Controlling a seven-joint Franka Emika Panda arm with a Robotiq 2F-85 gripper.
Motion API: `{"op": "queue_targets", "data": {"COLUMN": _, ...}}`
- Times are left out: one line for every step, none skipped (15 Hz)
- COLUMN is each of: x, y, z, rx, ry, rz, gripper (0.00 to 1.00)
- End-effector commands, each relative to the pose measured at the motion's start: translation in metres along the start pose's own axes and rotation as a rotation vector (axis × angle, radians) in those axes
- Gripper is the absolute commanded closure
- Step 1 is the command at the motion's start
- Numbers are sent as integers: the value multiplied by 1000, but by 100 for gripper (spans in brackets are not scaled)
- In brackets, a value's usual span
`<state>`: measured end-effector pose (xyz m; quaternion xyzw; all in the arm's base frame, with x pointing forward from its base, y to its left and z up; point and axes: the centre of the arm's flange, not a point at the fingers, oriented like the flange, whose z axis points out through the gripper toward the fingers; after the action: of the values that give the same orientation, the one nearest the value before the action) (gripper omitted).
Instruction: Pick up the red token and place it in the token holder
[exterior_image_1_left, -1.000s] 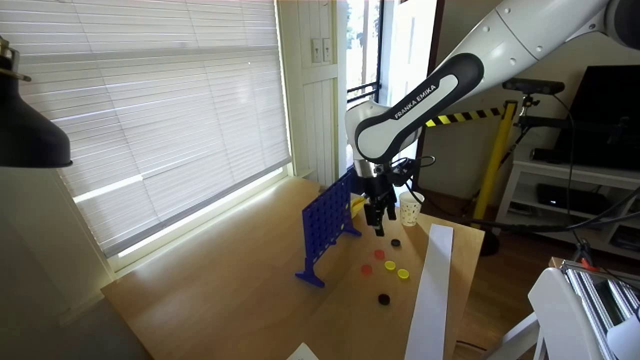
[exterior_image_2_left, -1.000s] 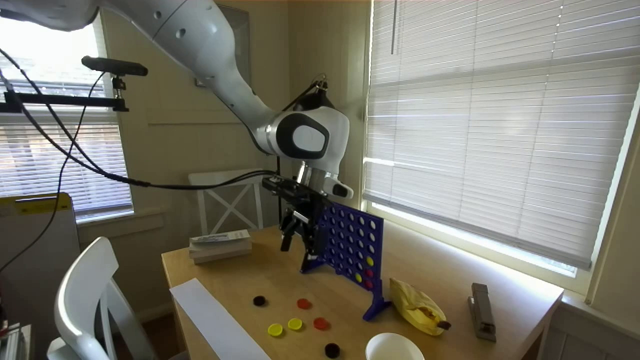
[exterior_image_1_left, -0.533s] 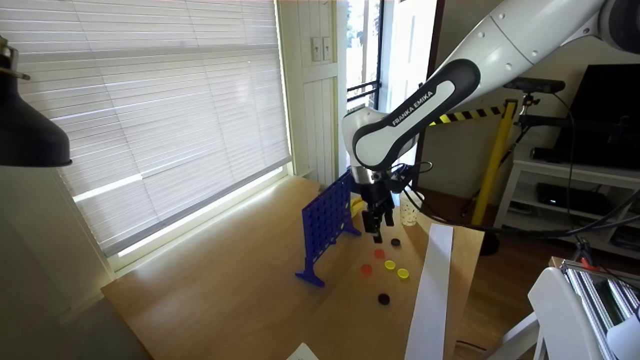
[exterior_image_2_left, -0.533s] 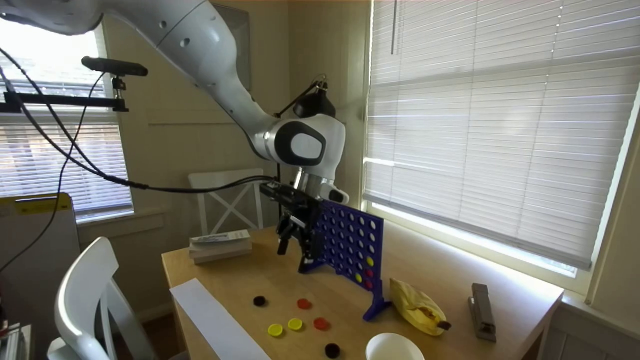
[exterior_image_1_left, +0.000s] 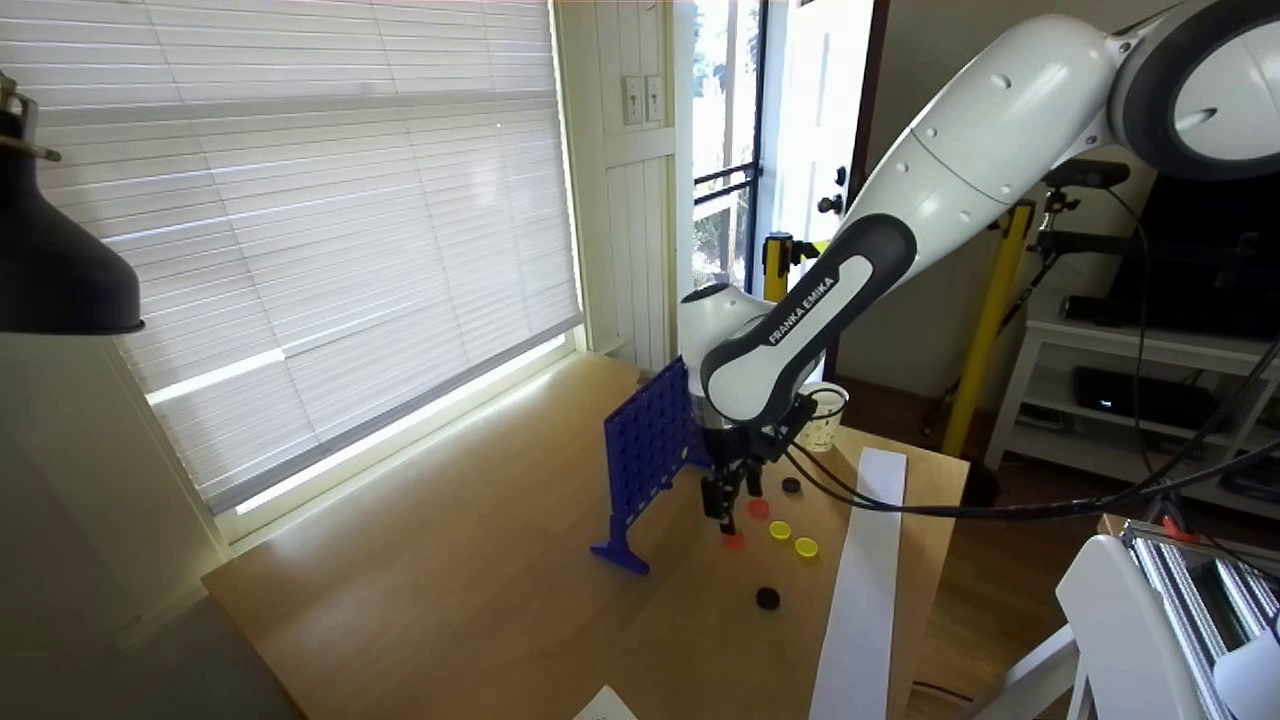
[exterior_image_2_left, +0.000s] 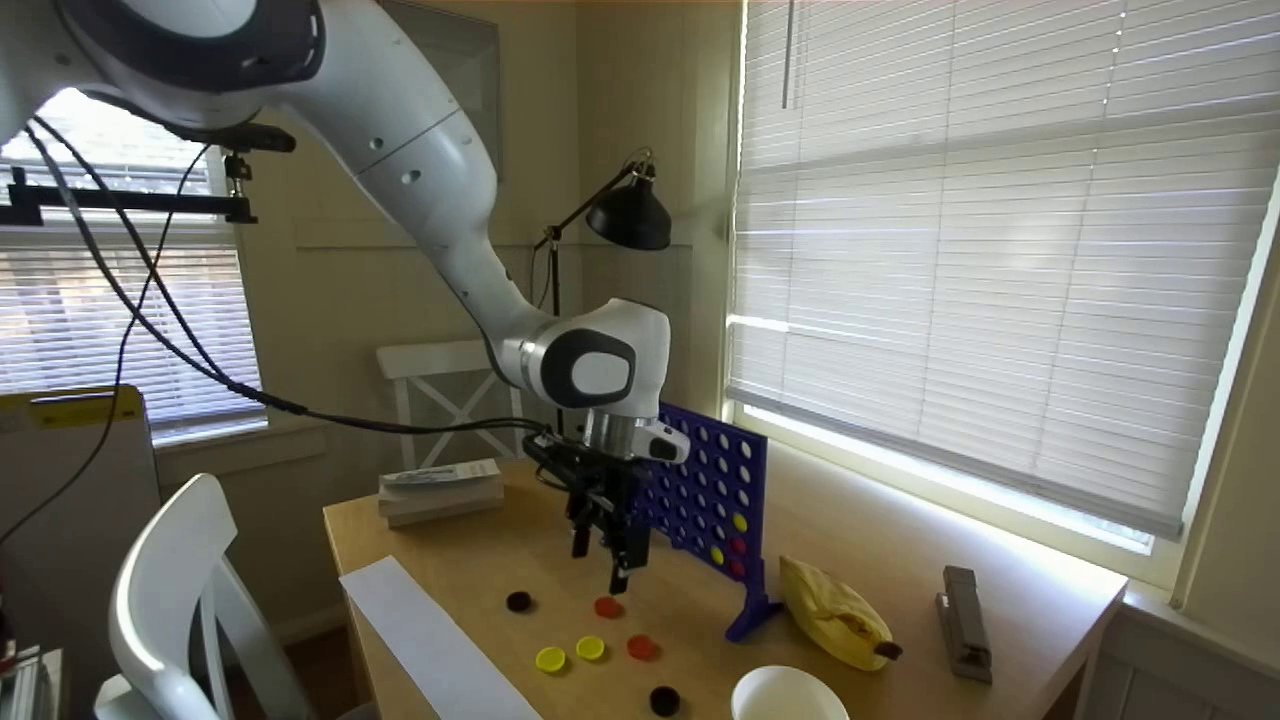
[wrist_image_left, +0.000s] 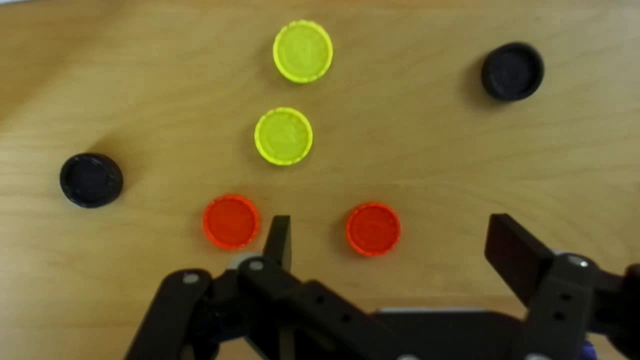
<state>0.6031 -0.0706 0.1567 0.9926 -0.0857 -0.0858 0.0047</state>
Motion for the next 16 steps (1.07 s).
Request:
{"op": "queue_targets", "data": {"x": 3, "y": -2, "z": 8, "rx": -13, "ry": 34, "rz": -7, "gripper": 0}}
{"op": "queue_targets", "data": {"x": 4, "y": -4, "z": 15, "rx": -20, "ry": 57, "rz": -15, "gripper": 0}}
{"op": "queue_targets", "data": {"x": 3, "y": -5, "z": 20, "rx": -24, "ry": 65, "rz": -19, "gripper": 0}}
{"op": "queue_targets", "data": {"x": 2, "y": -6, "z": 21, "rx": -25, "ry": 67, "rz": -22, "gripper": 0}}
{"op": "queue_targets", "data": {"x": 2, "y": -7, "z": 21, "rx": -26, "ry": 68, "rz": -23, "gripper": 0}}
{"op": "queue_targets", "data": {"x": 2, "y": -7, "z": 21, "rx": -26, "ry": 69, "rz": -23, "gripper": 0}}
{"op": "queue_targets", "data": {"x": 3, "y": -7, "z": 22, "rx": -17, "ry": 61, "rz": -30, "gripper": 0}}
{"op": "queue_targets", "data": {"x": 3, "y": -8, "z": 24, "rx": -18, "ry": 54, "rz": -32, "gripper": 0}}
{"op": "queue_targets", "data": {"x": 4, "y": -8, "z": 24, "rx": -23, "ry": 60, "rz": -27, "gripper": 0}}
{"op": "queue_targets", "data": {"x": 5, "y": -7, "z": 24, "rx": -26, "ry": 67, "rz": -23, "gripper": 0}}
{"op": "queue_targets", "data": {"x": 5, "y": -7, "z": 25, "rx": -26, "ry": 67, "rz": -23, "gripper": 0}}
{"op": "queue_targets", "data": {"x": 6, "y": -6, "z": 27, "rx": -32, "ry": 67, "rz": -21, "gripper": 0}}
{"op": "queue_targets", "data": {"x": 6, "y": -6, "z": 29, "rx": -32, "ry": 68, "rz": -23, "gripper": 0}}
{"op": "queue_targets", "data": {"x": 6, "y": -6, "z": 32, "rx": -34, "ry": 66, "rz": -24, "gripper": 0}}
{"op": "queue_targets", "data": {"x": 5, "y": -6, "z": 35, "rx": -41, "ry": 69, "rz": -28, "gripper": 0}}
{"op": "queue_targets", "data": {"x": 5, "y": -6, "z": 38, "rx": -45, "ry": 72, "rz": -35, "gripper": 0}}
